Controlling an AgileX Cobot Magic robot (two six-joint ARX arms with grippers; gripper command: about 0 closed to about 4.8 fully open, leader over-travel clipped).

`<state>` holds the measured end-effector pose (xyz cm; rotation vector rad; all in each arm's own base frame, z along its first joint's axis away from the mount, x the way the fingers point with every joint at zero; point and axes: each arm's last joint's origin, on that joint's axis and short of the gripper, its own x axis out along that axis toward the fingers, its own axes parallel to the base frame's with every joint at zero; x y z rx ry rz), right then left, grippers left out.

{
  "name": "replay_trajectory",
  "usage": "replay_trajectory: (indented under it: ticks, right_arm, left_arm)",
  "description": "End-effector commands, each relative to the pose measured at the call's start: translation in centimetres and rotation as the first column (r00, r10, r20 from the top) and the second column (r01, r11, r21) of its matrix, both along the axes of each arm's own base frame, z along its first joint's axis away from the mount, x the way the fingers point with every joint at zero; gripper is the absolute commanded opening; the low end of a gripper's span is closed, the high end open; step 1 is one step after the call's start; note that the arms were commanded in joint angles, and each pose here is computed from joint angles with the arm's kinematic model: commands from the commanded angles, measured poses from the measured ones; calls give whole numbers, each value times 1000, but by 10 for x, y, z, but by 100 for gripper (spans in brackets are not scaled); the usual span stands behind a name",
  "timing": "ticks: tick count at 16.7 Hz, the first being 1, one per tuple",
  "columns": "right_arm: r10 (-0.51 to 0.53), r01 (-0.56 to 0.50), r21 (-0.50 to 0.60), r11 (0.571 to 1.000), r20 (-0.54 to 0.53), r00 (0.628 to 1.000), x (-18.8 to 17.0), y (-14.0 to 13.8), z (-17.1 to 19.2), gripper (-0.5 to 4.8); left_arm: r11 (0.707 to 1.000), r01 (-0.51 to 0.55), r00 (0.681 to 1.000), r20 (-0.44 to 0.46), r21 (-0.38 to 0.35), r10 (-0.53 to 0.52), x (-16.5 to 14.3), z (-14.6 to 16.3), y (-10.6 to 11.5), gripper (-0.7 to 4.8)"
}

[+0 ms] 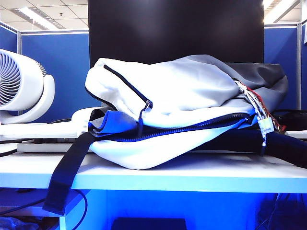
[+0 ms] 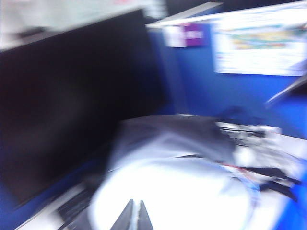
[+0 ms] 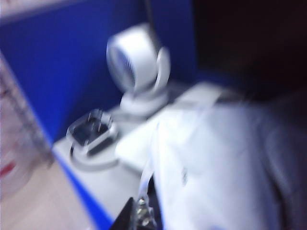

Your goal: Put the gray clothes into the backpack.

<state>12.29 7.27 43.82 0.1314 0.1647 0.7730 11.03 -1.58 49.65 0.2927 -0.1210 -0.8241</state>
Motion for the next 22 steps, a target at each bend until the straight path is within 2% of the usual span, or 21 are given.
replay_trajectory:
  ticks: [1,3,7,8,10,11,12,13,16,18,20,22]
  right_arm:
    - [-134,130,42,991,137,981,-45,-27,5,-2]
    - [-211,201,70,977,197,958,-74,-45,-12,-2]
    - [-284,260,139,956,203,937,-107,-64,-70,-2]
    - [-284,258,150,954,194,939,-111,-65,-87,-2]
    - [-268,239,173,956,173,948,-115,-67,-119,-2]
    - [-260,238,151,959,149,954,-111,-65,-131,-2]
    - [-263,254,92,963,96,960,-102,-60,-140,-1]
    - [-242,235,86,968,90,966,-97,-57,-147,-1]
    - [-208,186,143,972,150,967,-67,-41,-185,-1]
    - [-205,172,178,969,183,961,-53,-33,-212,-1]
    - [-215,170,218,961,205,955,-43,-28,-238,-1]
    - [-215,169,219,961,207,954,-41,-27,-248,-1]
  left_arm:
    - [986,-150,989,-17,-67,149,-40,-21,1,-6]
    - [962,-240,970,-74,-131,232,-59,-51,1,-6]
    - [923,-256,960,-187,-286,208,-75,-123,1,-6]
    - [911,-283,952,-201,-299,230,-79,-145,1,-6]
    - [910,-279,955,-187,-306,229,-89,-179,1,-6]
    - [900,-282,955,-185,-333,231,-94,-193,1,-6]
    - [893,-303,938,-271,-332,217,-86,-205,1,-6]
    - [901,-288,937,-287,-325,197,-81,-211,1,-6]
    - [900,-300,928,-314,-317,199,-62,-237,2,-6]
    - [877,-330,917,-340,-349,210,-47,-257,3,-6]
    - [855,-332,920,-336,-397,202,-33,-278,5,-6]
    - [823,-392,899,-362,-411,248,-28,-291,6,-6]
